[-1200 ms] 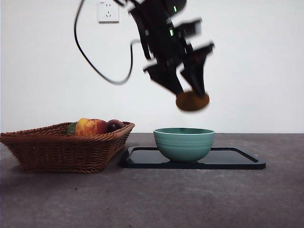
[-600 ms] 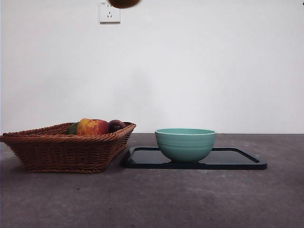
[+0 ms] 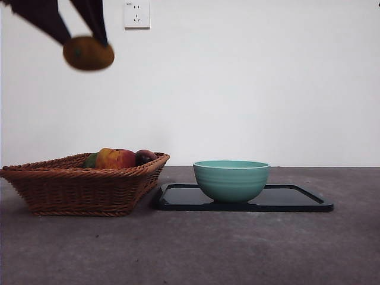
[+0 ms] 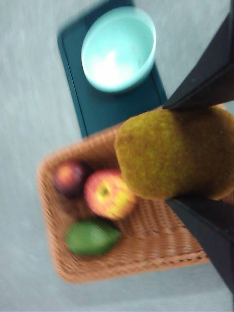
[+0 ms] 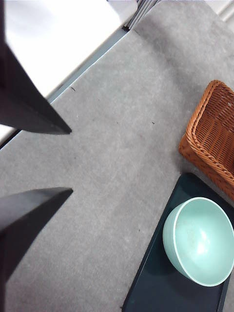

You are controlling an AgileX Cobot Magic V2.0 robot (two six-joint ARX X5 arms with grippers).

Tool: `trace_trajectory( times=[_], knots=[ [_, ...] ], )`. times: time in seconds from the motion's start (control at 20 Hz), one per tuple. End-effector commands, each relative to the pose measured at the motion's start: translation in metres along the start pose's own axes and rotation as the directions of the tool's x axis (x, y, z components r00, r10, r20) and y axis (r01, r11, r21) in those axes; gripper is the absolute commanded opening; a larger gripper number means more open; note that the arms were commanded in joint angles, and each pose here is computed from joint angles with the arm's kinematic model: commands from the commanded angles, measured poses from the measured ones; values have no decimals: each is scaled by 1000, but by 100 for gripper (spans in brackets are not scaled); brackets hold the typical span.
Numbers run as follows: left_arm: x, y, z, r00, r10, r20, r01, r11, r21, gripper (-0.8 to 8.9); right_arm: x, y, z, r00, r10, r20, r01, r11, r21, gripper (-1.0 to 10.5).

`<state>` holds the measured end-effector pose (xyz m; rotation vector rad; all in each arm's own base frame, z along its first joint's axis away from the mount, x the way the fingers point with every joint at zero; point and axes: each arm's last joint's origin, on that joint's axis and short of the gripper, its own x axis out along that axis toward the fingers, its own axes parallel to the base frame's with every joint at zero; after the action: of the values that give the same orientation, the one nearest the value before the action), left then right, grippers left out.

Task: Pick up the wifruite, put it on the bowl, pick up the plate, put it on desk

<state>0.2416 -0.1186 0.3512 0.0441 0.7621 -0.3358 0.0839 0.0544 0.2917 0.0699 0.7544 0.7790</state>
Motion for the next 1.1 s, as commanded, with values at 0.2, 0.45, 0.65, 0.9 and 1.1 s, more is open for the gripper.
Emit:
trace_trajectory(
  times=[0.2,0.45,0.65,0.9,1.1],
  knots=[
    [47,3,-31,998,65,8,-63,992,-113,173,0,1,2,1000,3,9,-3,1000,-20,175],
    [90,8,-57,994,89,-68,-96,989,-110,173,-1,1,2,1000,3,10,-3,1000,-20,175],
    [125,8,-64,989,98,-114,-110,989,-102,173,-1,1,2,1000,3,9,-3,1000,-18,175],
    [147,10,-72,982,116,-147,-131,987,-98,173,-1,1,2,1000,3,9,-3,1000,-16,175],
    [153,13,-74,979,124,-164,-142,985,-101,232,-1,1,2,1000,3,9,-3,1000,-16,175]
  ],
)
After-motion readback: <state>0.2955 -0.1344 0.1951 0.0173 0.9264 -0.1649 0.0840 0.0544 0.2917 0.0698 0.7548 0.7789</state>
